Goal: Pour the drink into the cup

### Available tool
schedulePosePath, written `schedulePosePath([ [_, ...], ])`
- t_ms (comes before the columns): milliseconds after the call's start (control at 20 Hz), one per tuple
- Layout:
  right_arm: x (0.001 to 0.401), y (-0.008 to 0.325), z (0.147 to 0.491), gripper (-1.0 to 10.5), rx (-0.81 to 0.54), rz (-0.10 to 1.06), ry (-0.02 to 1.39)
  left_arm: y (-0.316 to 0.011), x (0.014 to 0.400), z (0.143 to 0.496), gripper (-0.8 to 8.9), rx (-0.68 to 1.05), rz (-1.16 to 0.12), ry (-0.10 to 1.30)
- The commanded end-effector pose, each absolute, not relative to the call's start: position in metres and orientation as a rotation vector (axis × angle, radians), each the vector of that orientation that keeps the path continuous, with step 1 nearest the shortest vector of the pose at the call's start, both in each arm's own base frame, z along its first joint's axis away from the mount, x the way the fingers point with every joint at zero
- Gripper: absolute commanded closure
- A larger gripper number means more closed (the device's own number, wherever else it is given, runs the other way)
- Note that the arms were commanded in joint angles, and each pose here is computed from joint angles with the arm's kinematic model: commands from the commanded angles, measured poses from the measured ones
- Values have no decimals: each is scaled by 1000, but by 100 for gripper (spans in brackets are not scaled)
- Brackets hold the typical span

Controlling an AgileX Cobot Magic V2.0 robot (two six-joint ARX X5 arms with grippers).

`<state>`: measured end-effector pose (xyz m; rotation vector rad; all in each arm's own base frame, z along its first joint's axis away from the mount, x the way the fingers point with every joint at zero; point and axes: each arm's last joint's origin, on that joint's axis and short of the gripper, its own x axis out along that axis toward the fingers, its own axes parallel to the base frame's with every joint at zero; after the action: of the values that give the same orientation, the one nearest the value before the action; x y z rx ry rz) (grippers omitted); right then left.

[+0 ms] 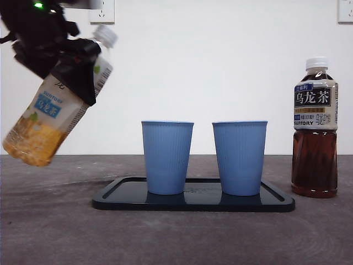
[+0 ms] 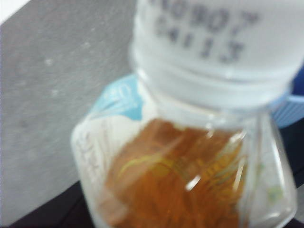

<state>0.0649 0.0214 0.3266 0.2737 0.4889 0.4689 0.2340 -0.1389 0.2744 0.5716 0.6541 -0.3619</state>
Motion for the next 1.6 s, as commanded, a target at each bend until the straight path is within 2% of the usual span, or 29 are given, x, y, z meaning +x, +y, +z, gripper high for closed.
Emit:
schedulePosePath([
  [50,64,21,330,459,281,472,473,-155,240,288,599,702,-312,635],
  [400,64,21,330,459,280,471,471,-195,259,291,600,992,-212,752],
  [650,64,21,330,459,277,472,471,-216,260,273,601,1177,-180,774],
  [950,64,21,330,459,277,472,471,-226,259,259,606,1369,-97,781],
  [1600,64,21,330,459,277,472,472,-240,255,254,632,1596,-46,738],
])
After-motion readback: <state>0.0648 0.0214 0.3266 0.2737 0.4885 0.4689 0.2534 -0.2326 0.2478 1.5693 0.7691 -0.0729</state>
